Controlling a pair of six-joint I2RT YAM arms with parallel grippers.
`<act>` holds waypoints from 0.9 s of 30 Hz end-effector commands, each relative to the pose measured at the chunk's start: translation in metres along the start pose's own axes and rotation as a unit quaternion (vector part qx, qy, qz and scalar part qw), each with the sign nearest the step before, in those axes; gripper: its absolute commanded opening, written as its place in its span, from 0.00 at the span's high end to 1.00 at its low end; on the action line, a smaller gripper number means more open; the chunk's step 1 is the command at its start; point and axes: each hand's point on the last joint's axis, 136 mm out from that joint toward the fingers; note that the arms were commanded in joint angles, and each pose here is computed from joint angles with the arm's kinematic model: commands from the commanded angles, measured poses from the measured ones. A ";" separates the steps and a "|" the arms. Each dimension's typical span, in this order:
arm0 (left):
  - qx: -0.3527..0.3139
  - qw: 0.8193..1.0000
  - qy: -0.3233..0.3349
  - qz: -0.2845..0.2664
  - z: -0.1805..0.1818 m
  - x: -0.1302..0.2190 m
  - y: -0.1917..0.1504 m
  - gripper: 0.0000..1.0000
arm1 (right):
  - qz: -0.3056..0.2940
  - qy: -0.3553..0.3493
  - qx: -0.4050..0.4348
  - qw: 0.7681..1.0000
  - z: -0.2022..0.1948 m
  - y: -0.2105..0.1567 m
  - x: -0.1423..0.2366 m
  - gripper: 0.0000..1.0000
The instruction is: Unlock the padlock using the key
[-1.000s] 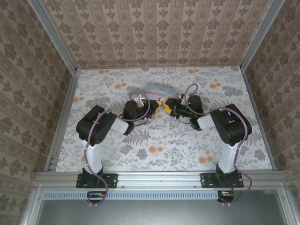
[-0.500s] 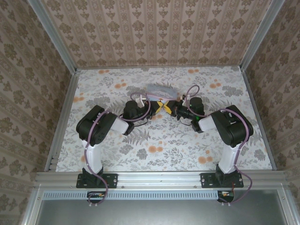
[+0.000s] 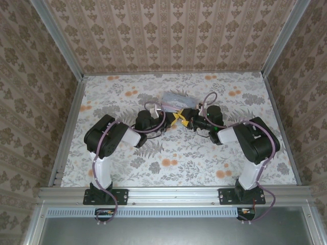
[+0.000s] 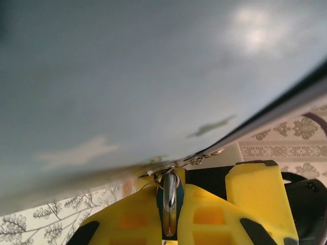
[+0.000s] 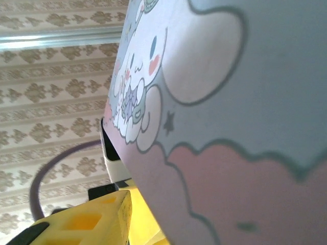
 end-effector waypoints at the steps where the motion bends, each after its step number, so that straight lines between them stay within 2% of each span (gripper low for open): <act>1: -0.004 0.996 0.020 0.087 0.014 -0.003 -0.039 1.00 | 0.019 -0.010 0.095 0.995 0.018 -0.009 0.014 0.56; 5: -0.007 0.997 0.022 0.079 0.013 -0.001 -0.031 1.00 | 0.039 -0.060 0.100 0.992 -0.006 -0.021 0.029 0.53; 12: -0.009 0.997 0.021 0.069 0.010 0.000 -0.020 1.00 | 0.052 -0.105 0.087 0.989 -0.046 -0.034 0.047 0.52; 18: -0.010 0.997 0.029 0.064 0.011 0.002 -0.016 1.00 | 0.052 -0.145 0.151 0.976 -0.042 -0.036 0.061 0.55; 22: -0.006 0.998 0.032 0.063 0.012 0.002 -0.015 1.00 | 0.047 -0.192 0.246 0.949 -0.027 -0.033 0.071 0.56; 27: 0.003 0.997 0.036 0.061 0.014 0.002 -0.015 1.00 | 0.042 -0.240 0.379 0.893 -0.011 -0.032 0.073 0.56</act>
Point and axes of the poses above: each hand's point on the last joint's axis, 136 mm out from that joint toward the fingers, its own x axis back along the fingers, its own z axis along the line the jaws close on, y = z × x, and after that the axes turned 6 degrees about x, right-handed
